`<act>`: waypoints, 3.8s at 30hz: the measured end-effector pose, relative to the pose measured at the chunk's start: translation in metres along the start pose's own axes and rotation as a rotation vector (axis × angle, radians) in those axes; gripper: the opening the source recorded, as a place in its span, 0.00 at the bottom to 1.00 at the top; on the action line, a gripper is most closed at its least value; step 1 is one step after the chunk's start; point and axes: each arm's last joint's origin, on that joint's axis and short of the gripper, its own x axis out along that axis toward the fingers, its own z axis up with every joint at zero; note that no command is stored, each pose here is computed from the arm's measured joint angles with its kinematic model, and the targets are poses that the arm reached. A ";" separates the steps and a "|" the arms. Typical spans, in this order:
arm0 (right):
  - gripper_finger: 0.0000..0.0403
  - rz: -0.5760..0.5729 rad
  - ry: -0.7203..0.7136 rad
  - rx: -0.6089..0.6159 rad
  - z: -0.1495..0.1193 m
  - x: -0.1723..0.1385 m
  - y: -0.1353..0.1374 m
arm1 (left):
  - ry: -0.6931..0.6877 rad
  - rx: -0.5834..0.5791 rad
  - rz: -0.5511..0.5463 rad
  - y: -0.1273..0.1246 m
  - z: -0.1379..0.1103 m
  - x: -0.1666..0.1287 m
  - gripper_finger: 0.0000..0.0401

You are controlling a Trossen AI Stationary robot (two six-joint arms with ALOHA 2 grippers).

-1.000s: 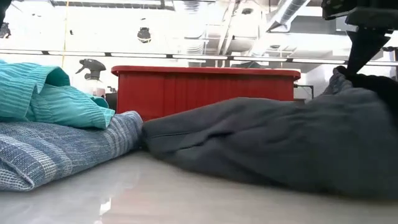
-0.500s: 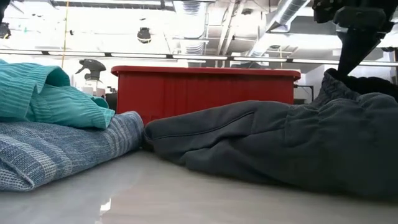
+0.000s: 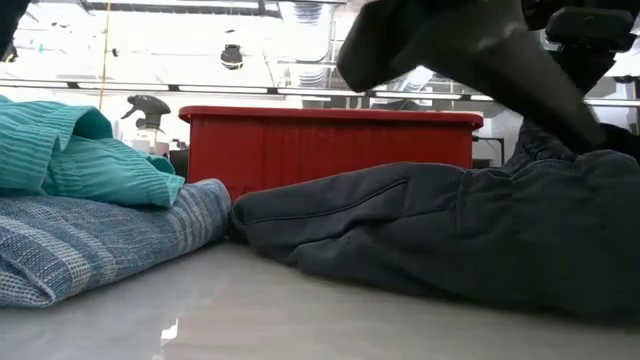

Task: Fold Laundry from Bin
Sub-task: Fold the black shorts from the red organizer bin

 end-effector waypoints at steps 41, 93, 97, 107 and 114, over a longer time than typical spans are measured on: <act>0.03 -0.075 0.028 -0.030 -0.003 0.000 -0.008 | 0.190 0.061 0.214 0.023 -0.009 -0.011 0.01; 0.03 -0.474 -0.293 0.497 0.114 -0.106 -0.211 | -0.019 0.680 0.690 0.270 0.129 -0.391 0.01; 0.03 -0.586 -0.263 0.404 0.126 -0.105 -0.223 | -0.025 0.724 0.785 0.279 0.137 -0.394 0.01; 0.03 -0.648 -0.423 0.371 0.140 -0.163 -0.251 | -0.080 0.929 1.158 0.277 0.165 -0.410 0.01; 0.03 -0.454 -0.482 0.450 0.119 -0.191 -0.252 | -0.223 0.867 1.153 0.262 0.169 -0.413 0.01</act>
